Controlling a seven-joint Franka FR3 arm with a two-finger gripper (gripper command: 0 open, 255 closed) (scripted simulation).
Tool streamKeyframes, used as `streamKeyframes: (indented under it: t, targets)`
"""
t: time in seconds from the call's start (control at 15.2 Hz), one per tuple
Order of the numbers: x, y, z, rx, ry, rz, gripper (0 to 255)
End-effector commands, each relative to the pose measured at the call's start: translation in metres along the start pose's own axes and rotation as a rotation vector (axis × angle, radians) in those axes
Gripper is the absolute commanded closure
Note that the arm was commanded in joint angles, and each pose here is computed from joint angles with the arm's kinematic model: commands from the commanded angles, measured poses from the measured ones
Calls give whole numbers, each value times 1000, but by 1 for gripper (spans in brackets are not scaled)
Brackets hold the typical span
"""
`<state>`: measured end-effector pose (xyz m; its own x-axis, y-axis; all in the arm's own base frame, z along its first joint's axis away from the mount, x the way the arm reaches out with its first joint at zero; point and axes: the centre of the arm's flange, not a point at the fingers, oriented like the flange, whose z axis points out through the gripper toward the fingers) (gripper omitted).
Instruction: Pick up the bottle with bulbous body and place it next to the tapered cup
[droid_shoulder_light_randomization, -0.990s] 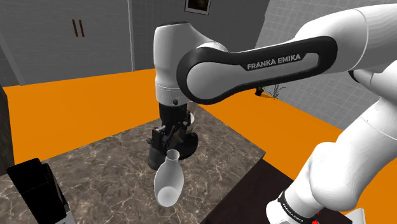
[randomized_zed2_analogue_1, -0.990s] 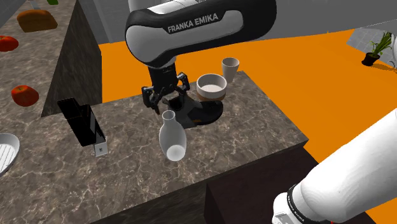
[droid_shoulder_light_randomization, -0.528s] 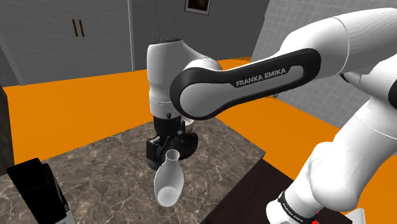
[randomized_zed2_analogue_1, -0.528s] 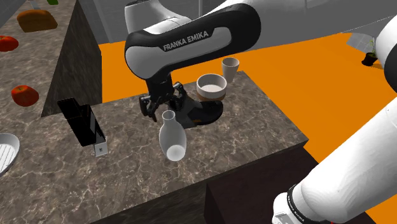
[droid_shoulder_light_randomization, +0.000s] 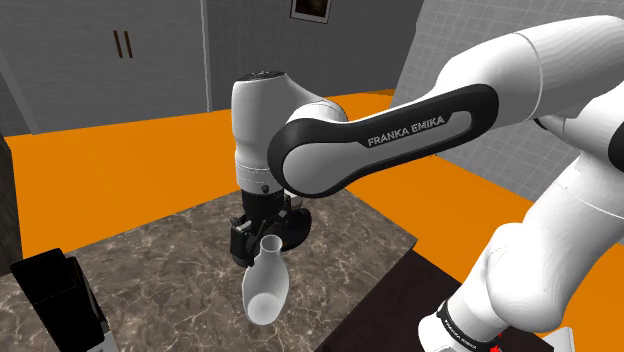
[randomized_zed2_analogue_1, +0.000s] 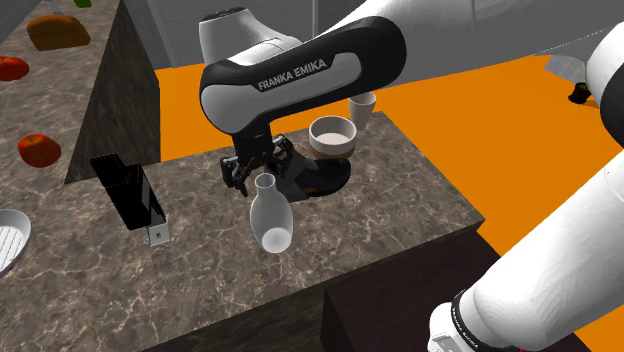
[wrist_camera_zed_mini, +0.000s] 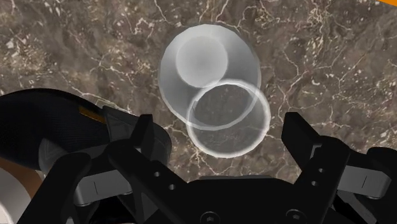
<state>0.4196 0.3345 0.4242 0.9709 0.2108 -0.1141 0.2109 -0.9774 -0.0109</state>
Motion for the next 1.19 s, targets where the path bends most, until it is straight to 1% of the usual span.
streamKeyframes:
  t: [0.0,0.07,0.66,1.12]
  targets:
    - [0,0,0,0,0,0,0]
    - [0,0,0,0,0,0,255]
    - [0,0,0,0,0,0,255]
    - [-4,0,-37,0,0,0,255]
